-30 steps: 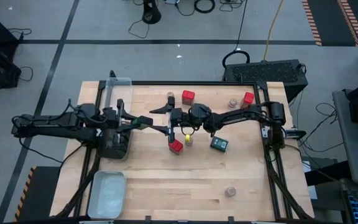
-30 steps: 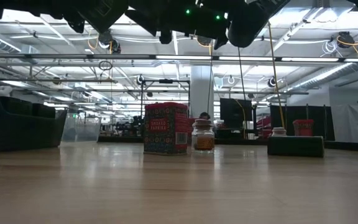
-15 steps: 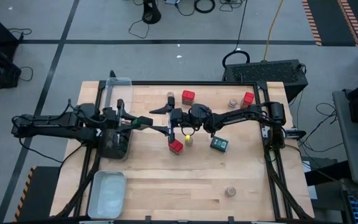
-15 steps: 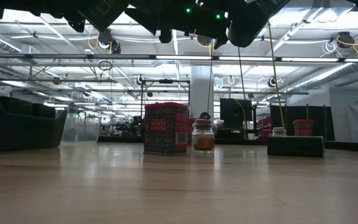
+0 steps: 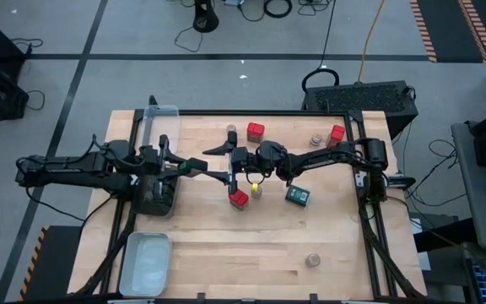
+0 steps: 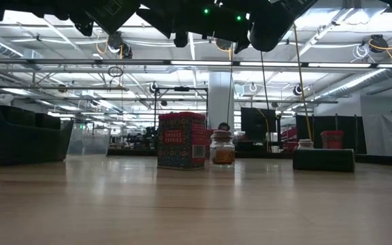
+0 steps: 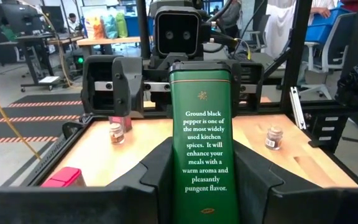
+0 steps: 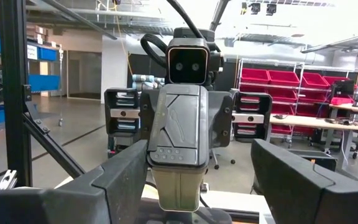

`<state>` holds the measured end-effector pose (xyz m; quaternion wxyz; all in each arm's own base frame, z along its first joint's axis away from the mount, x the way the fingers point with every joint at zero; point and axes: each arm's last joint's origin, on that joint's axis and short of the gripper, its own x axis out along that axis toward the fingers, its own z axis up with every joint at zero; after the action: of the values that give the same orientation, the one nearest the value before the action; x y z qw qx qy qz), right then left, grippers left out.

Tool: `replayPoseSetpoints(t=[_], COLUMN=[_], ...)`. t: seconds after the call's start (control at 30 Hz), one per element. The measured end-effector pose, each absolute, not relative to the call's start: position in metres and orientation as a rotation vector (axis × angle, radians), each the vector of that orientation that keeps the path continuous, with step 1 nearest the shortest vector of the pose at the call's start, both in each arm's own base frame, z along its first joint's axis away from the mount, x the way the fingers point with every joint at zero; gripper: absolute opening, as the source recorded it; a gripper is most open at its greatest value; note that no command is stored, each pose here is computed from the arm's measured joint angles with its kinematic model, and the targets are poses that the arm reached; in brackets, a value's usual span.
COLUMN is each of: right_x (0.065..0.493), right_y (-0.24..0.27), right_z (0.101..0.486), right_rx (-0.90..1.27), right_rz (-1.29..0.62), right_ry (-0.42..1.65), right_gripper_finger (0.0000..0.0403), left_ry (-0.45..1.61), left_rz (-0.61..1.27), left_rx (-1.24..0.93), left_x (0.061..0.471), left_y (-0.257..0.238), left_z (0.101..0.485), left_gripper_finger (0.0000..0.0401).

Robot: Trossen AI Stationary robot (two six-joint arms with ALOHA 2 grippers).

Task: Sort spices by type
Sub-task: Put the black seasoning can into the black bin

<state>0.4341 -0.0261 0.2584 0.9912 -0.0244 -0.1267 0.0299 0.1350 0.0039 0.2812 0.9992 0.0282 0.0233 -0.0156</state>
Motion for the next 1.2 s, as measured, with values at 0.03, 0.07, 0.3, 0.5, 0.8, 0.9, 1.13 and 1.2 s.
replayPoseSetpoints(t=[0.03, 0.07, 0.3, 0.5, 0.8, 0.9, 1.13, 1.2], right_x=[0.434, 0.434, 0.434, 0.434, 0.434, 0.435, 0.435, 0.435], right_y=[-0.026, -0.026, -0.026, -0.024, -0.019, -0.019, -0.019, -0.019], right_z=[0.258, 0.258, 0.258, 0.259, 0.261, 0.259, 0.258, 0.258], right_rx=[-0.049, -0.049, -0.061, -0.074, -0.097, -0.098, -0.113, -0.113], right_rz=[0.06, 0.06, 0.058, 0.059, 0.066, 0.066, 0.065, 0.065], right_ry=[-0.254, -0.254, -0.255, -0.259, -0.282, -0.258, -0.248, -0.248], right_gripper_finger=[0.0267, 0.0267, 0.0267, 0.0267, 0.0259, 0.0249, 0.0232, 0.0227], left_ry=[0.047, 0.047, 0.047, 0.069, 0.047, 0.031, -0.007, -0.002], left_rz=[-0.031, -0.031, -0.032, -0.036, -0.036, -0.035, -0.033, -0.034], left_rx=[0.057, 0.056, 0.056, 0.055, 0.055, 0.057, 0.06, 0.06], left_x=[0.135, 0.135, 0.135, 0.141, 0.152, 0.152, 0.152, 0.152], left_y=[0.004, 0.004, 0.004, 0.004, 0.004, 0.004, 0.004, 0.004], left_z=[0.281, 0.281, 0.281, 0.278, 0.275, 0.277, 0.28, 0.28], left_gripper_finger=[0.0123, 0.0123, 0.0123, 0.0123, 0.0123, 0.0123, 0.0123, 0.0123])
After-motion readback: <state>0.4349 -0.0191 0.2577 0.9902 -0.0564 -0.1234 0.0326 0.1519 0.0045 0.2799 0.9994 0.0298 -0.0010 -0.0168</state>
